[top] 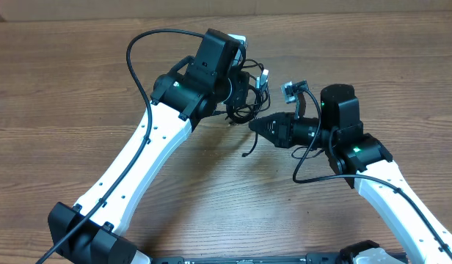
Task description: Untangle cables
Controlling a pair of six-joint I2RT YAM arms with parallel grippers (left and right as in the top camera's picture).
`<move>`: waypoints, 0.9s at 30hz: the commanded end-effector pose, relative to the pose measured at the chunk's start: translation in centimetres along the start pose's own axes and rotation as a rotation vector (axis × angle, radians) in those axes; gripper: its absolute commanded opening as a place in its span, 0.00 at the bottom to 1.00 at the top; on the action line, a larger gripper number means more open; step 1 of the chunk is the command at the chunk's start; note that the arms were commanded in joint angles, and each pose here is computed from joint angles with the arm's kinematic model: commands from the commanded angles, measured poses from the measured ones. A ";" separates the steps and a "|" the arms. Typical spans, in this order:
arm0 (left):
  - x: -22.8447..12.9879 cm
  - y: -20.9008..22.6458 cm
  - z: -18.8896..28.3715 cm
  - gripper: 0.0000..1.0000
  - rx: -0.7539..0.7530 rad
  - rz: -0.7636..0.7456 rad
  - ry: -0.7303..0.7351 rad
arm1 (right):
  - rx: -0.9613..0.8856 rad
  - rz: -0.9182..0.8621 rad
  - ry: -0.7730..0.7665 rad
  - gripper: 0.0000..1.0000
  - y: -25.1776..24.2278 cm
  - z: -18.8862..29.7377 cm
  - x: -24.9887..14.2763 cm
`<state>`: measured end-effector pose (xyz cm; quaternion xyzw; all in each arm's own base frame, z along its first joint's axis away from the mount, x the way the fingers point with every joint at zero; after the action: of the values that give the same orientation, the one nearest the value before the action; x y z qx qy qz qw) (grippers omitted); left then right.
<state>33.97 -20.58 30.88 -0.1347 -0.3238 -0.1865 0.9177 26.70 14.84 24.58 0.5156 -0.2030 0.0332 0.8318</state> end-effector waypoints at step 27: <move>0.2 0.4 1.0 0.04 0.075 0.017 -0.009 | -0.881 -0.621 -0.375 0.09 -12.2 10.7 -0.5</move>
<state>33.78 -19.93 30.46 -0.1030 -0.3144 -0.1765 0.9270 26.11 -0.06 18.00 0.1440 -0.1808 -0.3893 0.8916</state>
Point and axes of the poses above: each gripper's point midway between its finger pads, its own z axis back along the fingers, its own y axis along the line the jaws close on, x = y × z, the point moved 9 cm from there along z, back along the fingers, and after that the axes turned 8 degrees about -z, right-handed, at the moved point
